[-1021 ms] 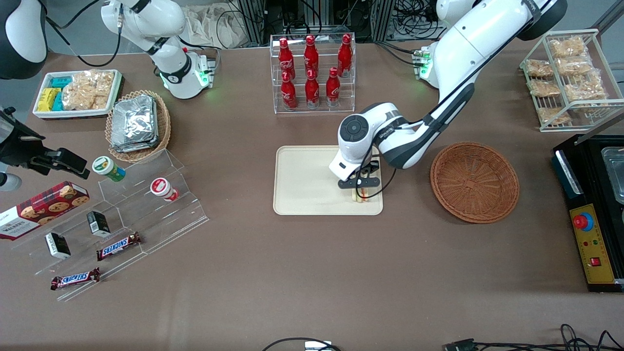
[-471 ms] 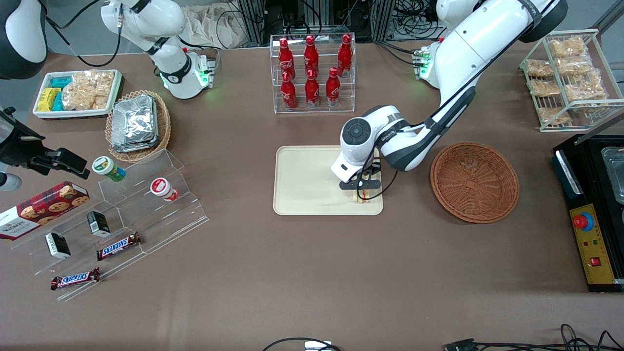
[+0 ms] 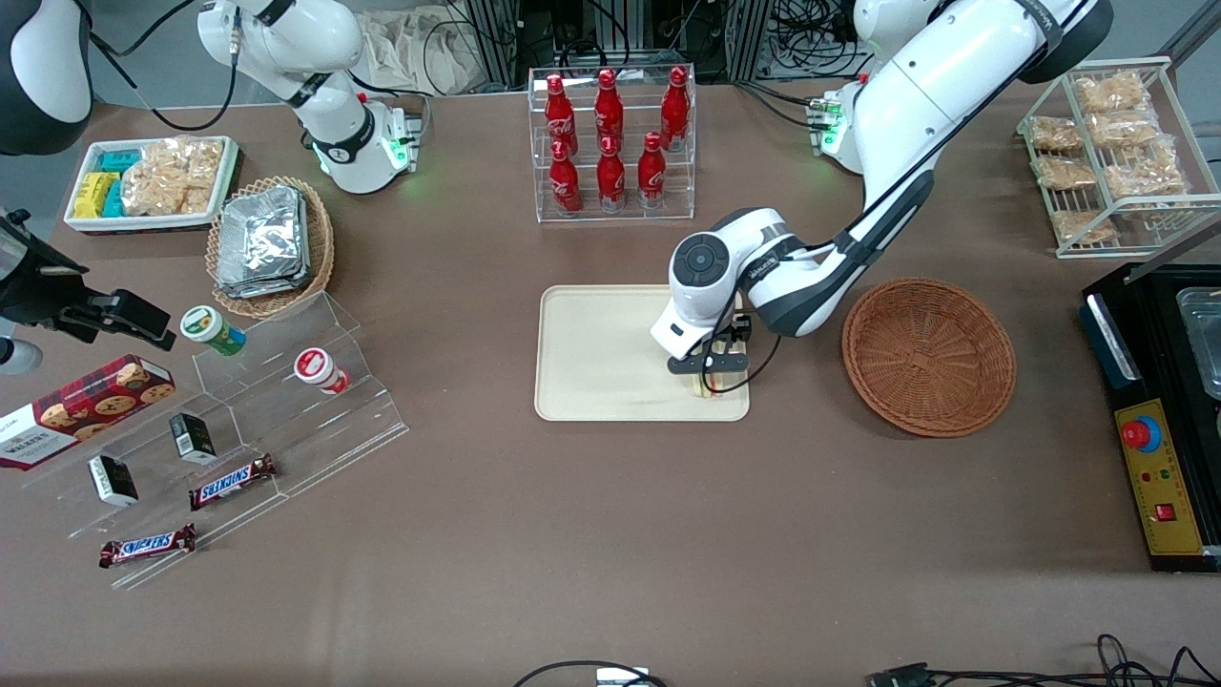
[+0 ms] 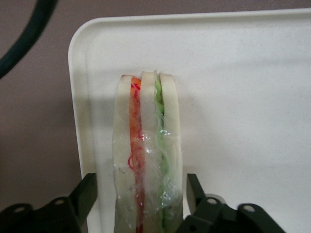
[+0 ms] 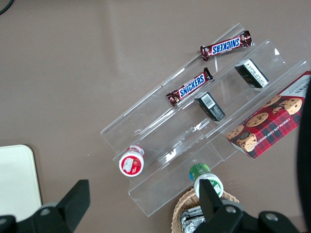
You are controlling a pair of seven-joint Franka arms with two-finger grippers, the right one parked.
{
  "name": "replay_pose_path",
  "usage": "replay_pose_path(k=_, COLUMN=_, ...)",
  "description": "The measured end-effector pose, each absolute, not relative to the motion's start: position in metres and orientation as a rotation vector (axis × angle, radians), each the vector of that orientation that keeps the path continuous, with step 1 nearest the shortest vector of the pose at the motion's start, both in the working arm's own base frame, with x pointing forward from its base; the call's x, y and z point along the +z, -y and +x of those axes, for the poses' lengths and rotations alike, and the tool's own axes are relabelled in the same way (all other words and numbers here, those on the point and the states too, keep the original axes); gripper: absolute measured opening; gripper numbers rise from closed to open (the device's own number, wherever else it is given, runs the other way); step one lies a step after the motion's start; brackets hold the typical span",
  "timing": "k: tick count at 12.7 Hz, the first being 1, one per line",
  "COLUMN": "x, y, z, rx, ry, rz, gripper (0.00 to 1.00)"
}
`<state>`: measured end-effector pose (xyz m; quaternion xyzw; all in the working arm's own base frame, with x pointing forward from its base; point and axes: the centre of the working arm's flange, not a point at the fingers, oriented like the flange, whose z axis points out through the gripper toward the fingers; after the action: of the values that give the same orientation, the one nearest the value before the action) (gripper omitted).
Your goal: Place sandwich from basket to tray
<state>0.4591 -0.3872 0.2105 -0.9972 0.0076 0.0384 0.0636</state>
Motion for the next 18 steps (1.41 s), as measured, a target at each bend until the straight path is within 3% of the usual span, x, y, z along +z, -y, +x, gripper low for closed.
replay_pose_path(k=1, x=0.210, y=0.387, z=0.459, rx=0.116, ry=-0.023, rz=-3.012, gripper=0.99)
replay_pose_path(k=7, x=0.211, y=0.387, z=0.460, rx=0.116, ry=-0.020, rz=-3.012, gripper=1.00)
replay_pose_path(k=10, x=0.225, y=0.387, z=0.471, rx=0.159, ry=0.055, rz=-3.016, gripper=1.00)
replay_pose_path(k=14, x=0.296, y=0.389, z=0.501, rx=0.256, ry=0.090, rz=-3.029, gripper=1.00)
replay_pose_path(k=18, x=0.399, y=0.341, z=0.513, rx=0.328, ry=0.028, rz=-3.057, gripper=1.00)
